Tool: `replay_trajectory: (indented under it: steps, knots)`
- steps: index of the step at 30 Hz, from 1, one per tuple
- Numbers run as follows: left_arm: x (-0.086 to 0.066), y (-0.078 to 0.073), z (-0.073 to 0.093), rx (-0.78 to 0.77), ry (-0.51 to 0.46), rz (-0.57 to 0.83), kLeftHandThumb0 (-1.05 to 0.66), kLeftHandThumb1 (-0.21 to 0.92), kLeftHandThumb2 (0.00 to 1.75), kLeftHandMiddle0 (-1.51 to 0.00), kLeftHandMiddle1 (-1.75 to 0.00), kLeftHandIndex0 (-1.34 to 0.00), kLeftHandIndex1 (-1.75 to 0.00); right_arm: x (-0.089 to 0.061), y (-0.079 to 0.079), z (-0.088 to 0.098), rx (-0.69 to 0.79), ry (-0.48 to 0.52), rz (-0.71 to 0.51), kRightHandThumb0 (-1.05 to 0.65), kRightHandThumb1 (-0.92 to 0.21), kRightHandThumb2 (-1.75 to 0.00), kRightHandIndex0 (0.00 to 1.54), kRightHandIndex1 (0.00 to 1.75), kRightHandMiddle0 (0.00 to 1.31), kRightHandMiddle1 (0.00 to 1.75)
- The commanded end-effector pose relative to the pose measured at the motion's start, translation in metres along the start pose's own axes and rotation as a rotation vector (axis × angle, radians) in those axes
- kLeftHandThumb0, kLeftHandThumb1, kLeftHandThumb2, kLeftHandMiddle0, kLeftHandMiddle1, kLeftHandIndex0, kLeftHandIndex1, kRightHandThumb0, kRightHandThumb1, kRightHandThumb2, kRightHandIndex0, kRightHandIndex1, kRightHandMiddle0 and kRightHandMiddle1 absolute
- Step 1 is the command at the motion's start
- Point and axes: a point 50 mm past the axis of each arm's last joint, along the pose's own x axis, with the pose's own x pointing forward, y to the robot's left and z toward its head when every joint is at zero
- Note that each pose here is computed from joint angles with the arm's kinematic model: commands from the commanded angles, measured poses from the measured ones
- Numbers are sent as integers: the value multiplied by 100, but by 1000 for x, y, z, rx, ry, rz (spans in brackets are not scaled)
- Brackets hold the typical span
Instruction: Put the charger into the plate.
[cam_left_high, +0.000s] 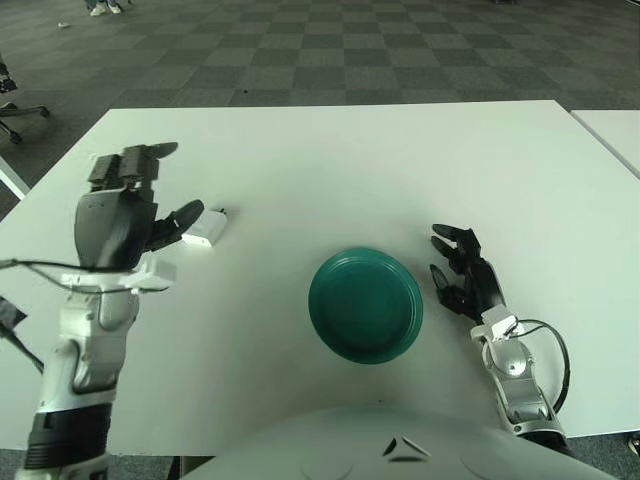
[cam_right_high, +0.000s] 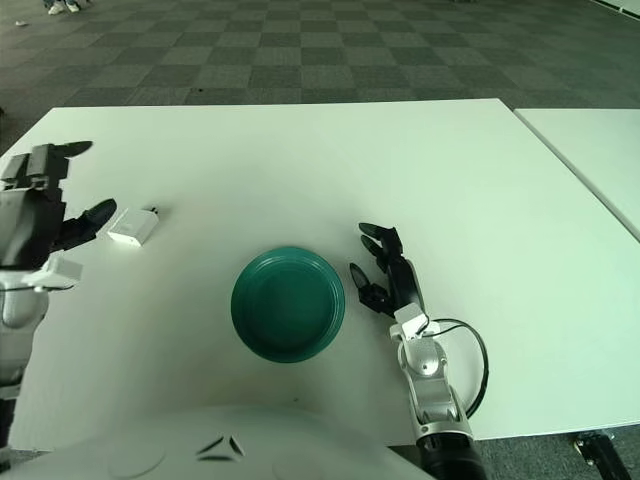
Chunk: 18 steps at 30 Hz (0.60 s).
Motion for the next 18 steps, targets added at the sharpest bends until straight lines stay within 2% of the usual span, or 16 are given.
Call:
replay_trajectory:
  steps: [1, 3, 5, 7, 11, 18]
  knots:
    - [5, -1, 0, 87, 33, -107, -105, 92, 79, -18, -53, 0, -103, -26, 1, -39, -6, 215, 22, -65, -92, -55, 45, 15, 0, 90]
    - [8, -10, 5, 117, 72, -198, -105, 92, 78, -18, -40, 0, -99, -26, 1, -39, -11, 205, 19, -65, -92, -55, 45, 14, 0, 90]
    - [12, -19, 3, 124, 109, -261, -105, 92, 77, -20, -26, 0, -95, -25, 0, -40, -15, 199, 17, -66, -92, -55, 45, 15, 0, 90]
    - [15, -28, -3, 126, 139, -304, -105, 92, 75, -20, -19, 0, -94, -25, -1, -41, -17, 197, 16, -65, -92, -55, 45, 15, 0, 90]
    - [20, -47, -14, 119, 171, -355, -105, 92, 73, -20, -12, 0, -95, -24, -2, -43, -11, 194, 12, -64, -92, -55, 46, 15, 0, 90]
    - [18, -61, -22, 111, 191, -406, -105, 92, 71, -22, -9, 0, -99, -24, -3, -45, 12, 186, 7, -61, -92, -54, 46, 15, 0, 91]
